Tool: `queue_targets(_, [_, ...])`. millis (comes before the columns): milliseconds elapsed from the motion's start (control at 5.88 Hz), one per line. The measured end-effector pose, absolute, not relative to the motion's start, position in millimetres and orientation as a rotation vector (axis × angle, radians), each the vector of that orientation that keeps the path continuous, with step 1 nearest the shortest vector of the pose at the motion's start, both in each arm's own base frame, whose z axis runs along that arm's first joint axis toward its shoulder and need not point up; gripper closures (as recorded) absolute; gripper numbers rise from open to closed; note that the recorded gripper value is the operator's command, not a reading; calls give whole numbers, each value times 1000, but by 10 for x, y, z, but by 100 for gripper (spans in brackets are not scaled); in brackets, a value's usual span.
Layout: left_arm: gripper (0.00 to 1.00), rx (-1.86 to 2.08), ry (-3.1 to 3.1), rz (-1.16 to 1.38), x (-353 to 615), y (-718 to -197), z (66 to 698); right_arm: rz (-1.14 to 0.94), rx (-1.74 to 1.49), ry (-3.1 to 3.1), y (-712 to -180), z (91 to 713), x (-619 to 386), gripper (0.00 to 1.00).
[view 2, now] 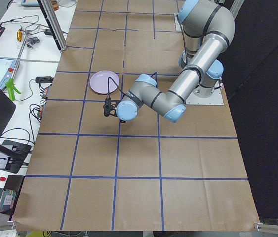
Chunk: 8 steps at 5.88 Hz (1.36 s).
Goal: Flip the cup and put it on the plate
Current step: 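Lower the left gripper and grasp the white hexagonal cup lying sideways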
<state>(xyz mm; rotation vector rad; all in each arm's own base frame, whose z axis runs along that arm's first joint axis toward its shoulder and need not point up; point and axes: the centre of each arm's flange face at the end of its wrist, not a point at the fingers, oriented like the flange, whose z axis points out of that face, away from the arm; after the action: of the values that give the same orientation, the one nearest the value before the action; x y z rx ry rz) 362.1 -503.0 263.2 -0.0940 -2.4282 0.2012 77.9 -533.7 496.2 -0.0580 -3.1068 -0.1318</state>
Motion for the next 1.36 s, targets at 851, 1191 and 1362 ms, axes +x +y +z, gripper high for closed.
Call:
queue_targets(851, [2,-40,-1852,163,3447,-4758,1073,-132,-58,-3107,-5337,4961,778,0])
queue_targets(1191, [77,23,-1785,209,3390,-4780,1037,-132,-58,-3107,-5337,4961,778,0])
queue_targets(1362, [91,30,-1775,215,3381,-4781,1032,-132,-58,-3107,-5337,4961,778,0])
